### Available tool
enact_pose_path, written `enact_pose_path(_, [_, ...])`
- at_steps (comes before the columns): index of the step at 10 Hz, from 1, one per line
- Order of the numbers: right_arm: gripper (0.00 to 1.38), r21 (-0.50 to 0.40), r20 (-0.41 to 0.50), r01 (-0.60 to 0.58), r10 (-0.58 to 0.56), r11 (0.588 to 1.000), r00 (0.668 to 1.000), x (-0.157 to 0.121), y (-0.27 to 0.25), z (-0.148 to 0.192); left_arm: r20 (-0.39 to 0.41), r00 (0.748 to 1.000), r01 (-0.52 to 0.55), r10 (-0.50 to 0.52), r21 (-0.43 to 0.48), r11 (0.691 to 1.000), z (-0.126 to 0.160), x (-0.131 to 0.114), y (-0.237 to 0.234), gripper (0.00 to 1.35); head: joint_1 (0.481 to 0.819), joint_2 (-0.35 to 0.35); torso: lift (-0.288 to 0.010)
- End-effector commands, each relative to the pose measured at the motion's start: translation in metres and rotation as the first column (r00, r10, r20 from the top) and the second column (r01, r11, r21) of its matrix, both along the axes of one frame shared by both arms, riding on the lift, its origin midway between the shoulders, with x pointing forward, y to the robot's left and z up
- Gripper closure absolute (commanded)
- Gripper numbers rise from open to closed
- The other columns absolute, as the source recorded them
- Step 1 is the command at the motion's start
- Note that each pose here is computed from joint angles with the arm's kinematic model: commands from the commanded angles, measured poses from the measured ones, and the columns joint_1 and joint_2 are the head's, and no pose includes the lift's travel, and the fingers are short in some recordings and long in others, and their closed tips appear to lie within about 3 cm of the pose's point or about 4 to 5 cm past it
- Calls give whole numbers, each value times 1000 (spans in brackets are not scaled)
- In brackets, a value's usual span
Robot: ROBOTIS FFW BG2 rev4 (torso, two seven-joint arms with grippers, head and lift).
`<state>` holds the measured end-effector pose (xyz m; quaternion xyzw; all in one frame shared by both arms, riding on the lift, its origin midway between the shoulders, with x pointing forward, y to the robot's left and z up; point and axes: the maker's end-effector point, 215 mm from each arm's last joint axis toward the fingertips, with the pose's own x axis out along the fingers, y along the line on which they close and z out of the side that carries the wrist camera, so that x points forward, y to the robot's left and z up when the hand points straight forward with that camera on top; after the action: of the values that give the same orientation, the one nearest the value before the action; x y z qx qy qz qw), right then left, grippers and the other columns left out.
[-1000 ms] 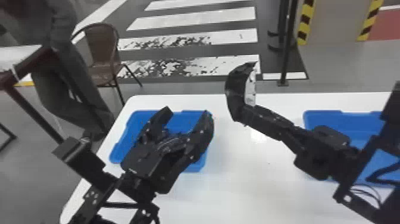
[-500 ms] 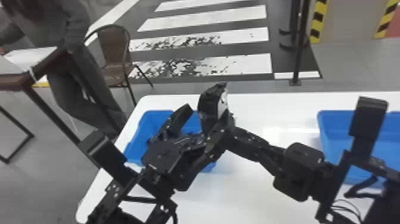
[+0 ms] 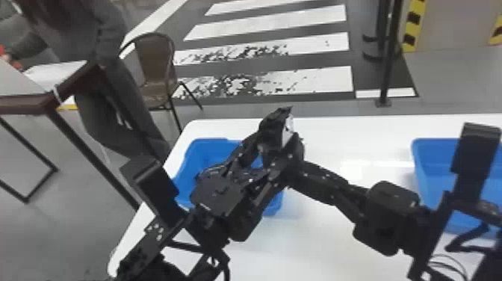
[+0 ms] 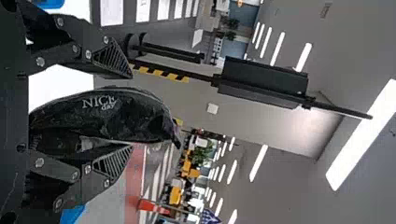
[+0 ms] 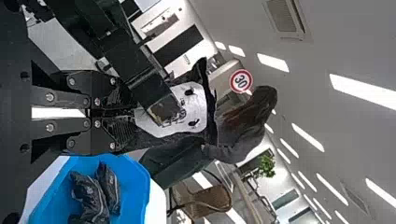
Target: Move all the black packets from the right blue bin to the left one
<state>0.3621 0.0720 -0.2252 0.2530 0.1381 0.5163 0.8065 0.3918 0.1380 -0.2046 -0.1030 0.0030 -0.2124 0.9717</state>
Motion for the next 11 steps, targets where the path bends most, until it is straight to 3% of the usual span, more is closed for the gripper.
enact_pose_path(1, [1085,3,1,-1,1,1000,1000,1,0,1,40,999,-28,26,50,998,13,-1,6,1227,695,310,-140])
enact_pose_path(5, [1065,27,-16,6,-5,1000,1000,9,0,0,73,997,-36,34,30,999,24,-4,6,1227,695,315,-140])
enact_pose_path(6, [765,54,-28,15,-14,998,1000,14,-2,0,93,995,-46,44,22,999,31,-3,9,1227,695,315,-140])
enact_pose_path(7, [341,77,-38,42,-39,996,999,22,-10,-1,110,989,-95,94,11,995,36,-4,24,1227,695,315,-140])
enact_pose_path(8, [78,78,-39,116,-113,990,993,38,-36,-5,112,977,-188,183,34,982,28,2,53,1227,695,319,-140])
enact_pose_path(10, [134,70,-64,264,-260,962,963,56,-96,-19,153,925,-377,349,226,898,-17,37,126,1227,695,319,-140])
enact_pose_path(11, [137,67,-67,309,-304,949,950,59,-116,-21,168,909,-415,380,315,854,-42,59,147,1227,695,316,-140])
